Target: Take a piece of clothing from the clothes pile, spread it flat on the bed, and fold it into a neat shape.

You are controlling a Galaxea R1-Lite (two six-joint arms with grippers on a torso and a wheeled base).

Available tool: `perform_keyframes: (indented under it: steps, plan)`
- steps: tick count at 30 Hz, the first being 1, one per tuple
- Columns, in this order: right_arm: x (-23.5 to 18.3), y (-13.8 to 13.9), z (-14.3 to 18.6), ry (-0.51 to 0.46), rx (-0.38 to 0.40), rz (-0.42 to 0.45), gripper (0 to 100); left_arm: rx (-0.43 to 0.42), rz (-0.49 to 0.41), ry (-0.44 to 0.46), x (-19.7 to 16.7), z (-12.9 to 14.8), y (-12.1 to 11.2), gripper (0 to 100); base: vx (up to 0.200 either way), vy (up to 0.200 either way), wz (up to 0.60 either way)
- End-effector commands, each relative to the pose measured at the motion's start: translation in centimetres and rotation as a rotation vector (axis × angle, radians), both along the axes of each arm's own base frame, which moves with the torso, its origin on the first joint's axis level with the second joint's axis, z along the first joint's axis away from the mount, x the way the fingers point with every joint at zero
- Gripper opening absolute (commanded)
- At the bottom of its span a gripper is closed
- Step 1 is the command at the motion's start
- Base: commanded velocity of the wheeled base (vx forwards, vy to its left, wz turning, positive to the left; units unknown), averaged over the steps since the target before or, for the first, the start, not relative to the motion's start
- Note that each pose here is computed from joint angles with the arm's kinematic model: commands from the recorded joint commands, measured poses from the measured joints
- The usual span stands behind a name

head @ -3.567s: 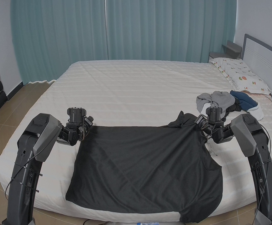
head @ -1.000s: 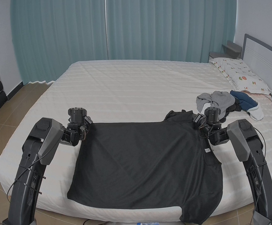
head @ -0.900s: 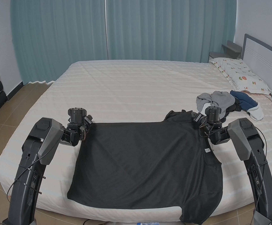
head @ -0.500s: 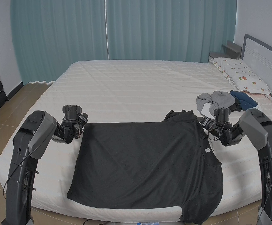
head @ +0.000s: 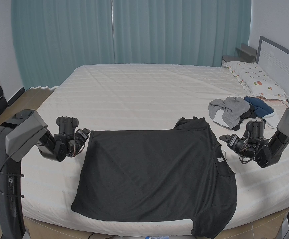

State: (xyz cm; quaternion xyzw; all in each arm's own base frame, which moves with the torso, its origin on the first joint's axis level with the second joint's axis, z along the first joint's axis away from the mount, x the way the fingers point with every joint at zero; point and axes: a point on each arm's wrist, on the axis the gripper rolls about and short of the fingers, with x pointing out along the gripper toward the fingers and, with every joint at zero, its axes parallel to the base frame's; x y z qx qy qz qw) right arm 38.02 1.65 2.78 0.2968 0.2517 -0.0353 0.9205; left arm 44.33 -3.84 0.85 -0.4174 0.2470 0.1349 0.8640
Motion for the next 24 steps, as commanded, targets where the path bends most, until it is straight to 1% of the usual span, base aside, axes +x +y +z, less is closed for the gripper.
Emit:
perform_keyframes:
  steps: [1, 4, 8, 10, 12, 13, 16, 22, 24]
  plan:
    - [-10.2, 0.6, 1.6, 0.058, 0.085, 0.051, 100, -0.088, -0.115, 0.072, -12.3, 2.0, -0.2, 100, 0.000, 0.000, 0.00]
    - [-11.8, 0.9, 0.5, 0.084, 0.130, 0.062, 100, -0.093, -0.124, 0.100, -13.9, 1.2, -0.1, 100, 0.000, 0.000, 0.00]
    - [-13.4, 0.8, -0.5, 0.096, 0.249, 0.057, 100, -0.096, -0.155, 0.148, -15.8, 0.1, -0.4, 100, 0.000, 0.000, 0.00]
    - [-14.1, 0.8, -1.3, 0.115, 0.293, 0.065, 100, -0.096, -0.159, 0.159, -16.4, -0.2, -0.4, 100, 0.000, 0.000, 0.00]
    - [-14.4, 0.7, -2.0, 0.117, 0.298, 0.067, 100, -0.097, -0.160, 0.158, -16.4, -0.2, -0.4, 100, -0.200, 0.000, 0.00]
    - [-14.4, 0.7, -2.4, 0.096, 0.301, 0.069, 100, -0.098, -0.159, 0.160, -16.4, -0.3, -0.4, 100, -0.200, 0.000, 0.00]
    - [-15.0, 0.7, -3.2, 0.134, 0.302, 0.067, 100, -0.095, -0.161, 0.170, -16.8, -0.3, -0.4, 100, -0.200, 0.000, 0.00]
    - [-15.2, 0.5, -2.8, 0.129, 0.314, 0.070, 100, -0.071, -0.184, 0.181, -17.4, -0.3, -0.4, 100, -0.200, 0.000, 0.00]
    - [-15.3, 0.5, -2.9, 0.137, 0.316, 0.072, 100, -0.070, -0.186, 0.187, -17.6, -0.3, -0.4, 100, 0.000, 0.000, 0.00]
